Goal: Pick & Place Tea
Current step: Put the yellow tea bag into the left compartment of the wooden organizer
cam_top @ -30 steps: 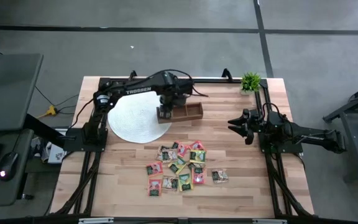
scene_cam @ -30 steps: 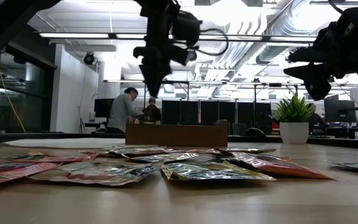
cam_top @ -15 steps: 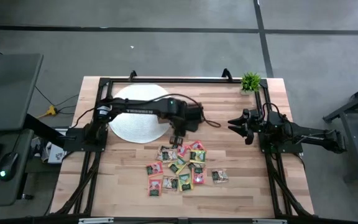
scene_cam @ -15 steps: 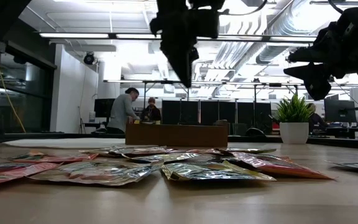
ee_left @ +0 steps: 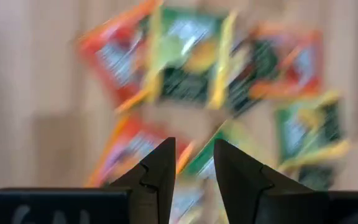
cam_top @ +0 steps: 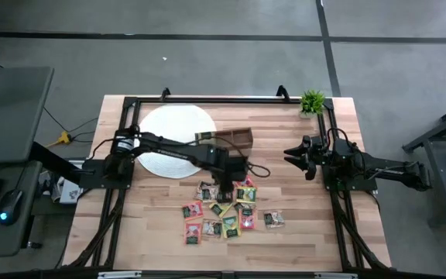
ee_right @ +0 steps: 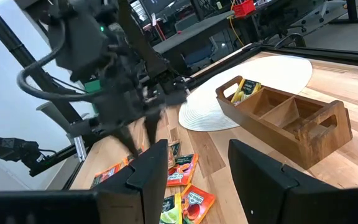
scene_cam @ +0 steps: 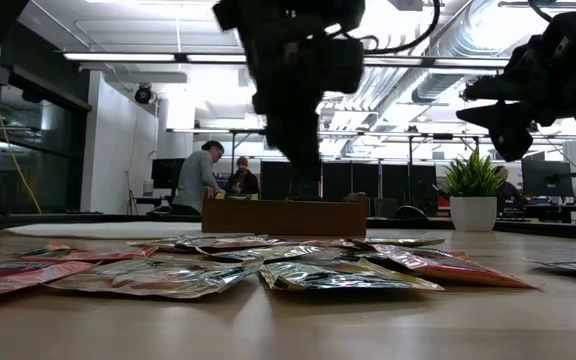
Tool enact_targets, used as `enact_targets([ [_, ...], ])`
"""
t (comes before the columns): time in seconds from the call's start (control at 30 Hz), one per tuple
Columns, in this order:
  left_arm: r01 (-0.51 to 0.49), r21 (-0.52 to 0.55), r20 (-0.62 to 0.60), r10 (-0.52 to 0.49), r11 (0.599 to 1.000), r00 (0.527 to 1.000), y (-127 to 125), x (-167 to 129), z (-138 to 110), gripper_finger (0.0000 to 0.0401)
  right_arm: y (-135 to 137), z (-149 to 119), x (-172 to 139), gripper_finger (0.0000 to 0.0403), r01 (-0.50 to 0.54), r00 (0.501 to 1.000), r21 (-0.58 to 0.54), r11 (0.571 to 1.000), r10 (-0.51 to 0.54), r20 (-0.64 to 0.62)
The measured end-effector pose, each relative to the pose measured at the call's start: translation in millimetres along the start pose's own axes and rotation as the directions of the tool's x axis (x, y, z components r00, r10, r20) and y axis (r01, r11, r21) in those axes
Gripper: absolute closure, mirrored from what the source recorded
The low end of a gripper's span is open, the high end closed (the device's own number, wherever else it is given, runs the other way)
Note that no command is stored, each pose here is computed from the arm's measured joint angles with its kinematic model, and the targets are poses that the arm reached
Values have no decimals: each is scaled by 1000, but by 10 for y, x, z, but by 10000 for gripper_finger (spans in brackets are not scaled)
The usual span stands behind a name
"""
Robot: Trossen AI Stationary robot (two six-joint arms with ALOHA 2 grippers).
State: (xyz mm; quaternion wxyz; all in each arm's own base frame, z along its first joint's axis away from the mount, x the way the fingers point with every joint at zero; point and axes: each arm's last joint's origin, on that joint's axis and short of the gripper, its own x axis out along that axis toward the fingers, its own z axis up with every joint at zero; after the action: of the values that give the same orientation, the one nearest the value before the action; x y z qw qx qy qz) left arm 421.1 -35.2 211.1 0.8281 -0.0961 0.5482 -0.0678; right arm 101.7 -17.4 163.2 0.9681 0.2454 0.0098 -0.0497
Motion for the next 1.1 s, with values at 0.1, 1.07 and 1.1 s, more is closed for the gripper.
enact_targets([
  [0.1, 66, -66, 81, -60, 996, 995, 24, 34, -72, 295, 0, 0, 0, 238, 0, 1000, 0, 1000, 0, 0],
  [1.07, 427, -704, 507, -21, 568, 862, 204, 402, -449, 295, 0, 1, 0, 238, 0, 1000, 0, 1000, 0, 1],
  [1.1, 429, -708, 504, -23, 561, 863, 179, 396, -436, 295, 0, 0, 0, 238, 0, 1000, 0, 1000, 0, 1],
])
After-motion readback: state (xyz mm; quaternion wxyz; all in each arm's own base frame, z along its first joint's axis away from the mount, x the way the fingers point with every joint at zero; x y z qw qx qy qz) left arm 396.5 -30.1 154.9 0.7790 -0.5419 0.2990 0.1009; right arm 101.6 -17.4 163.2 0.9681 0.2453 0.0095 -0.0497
